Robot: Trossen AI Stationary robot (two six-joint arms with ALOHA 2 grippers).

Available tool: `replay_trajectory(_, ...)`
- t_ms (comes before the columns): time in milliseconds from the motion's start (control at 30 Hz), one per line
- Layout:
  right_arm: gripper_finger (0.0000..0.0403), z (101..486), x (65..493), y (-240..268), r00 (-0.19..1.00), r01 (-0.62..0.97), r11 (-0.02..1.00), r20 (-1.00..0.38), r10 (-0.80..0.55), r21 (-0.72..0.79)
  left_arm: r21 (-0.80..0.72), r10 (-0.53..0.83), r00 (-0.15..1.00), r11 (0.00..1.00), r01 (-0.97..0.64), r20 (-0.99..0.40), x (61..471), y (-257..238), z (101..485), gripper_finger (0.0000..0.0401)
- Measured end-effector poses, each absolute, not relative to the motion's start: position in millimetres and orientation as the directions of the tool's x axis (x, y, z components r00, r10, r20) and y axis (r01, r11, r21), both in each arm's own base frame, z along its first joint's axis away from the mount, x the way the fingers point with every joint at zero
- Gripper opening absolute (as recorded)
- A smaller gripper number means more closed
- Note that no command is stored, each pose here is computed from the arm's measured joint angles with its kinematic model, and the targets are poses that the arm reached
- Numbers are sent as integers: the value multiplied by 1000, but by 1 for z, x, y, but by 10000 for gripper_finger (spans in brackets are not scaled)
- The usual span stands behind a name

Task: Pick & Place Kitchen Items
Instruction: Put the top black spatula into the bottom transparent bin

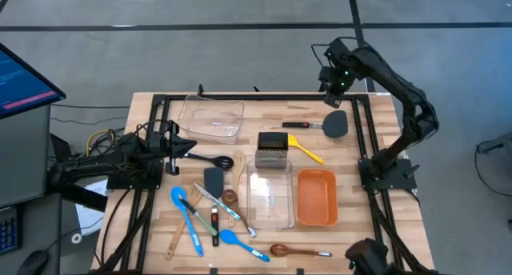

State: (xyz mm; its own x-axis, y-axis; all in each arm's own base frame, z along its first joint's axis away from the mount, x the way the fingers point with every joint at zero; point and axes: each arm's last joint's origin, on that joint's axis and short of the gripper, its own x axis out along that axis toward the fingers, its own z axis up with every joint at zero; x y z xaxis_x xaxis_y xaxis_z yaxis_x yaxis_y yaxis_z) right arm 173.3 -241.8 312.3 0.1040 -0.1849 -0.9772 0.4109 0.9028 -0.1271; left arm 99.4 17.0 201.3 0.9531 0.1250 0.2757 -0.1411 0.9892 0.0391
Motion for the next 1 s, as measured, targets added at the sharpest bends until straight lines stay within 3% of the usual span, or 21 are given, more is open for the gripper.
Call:
replay_trajectory(233, 0, 289, 175, -258, 42, 428, 901, -994, -100, -73, 39, 125, 953, 989, -141, 276, 99, 17, 201, 8)
replay_trajectory(567, 0, 270, 198, -256, 94, 383, 923, -996, 2, 37, 39, 125, 953, 989, -141, 275, 99, 17, 201, 8)
replay_trajectory(1000, 0, 266, 227, -237, 141, 302, 951, -990, 25, 68, 39, 125, 953, 989, -141, 276, 99, 17, 201, 8)
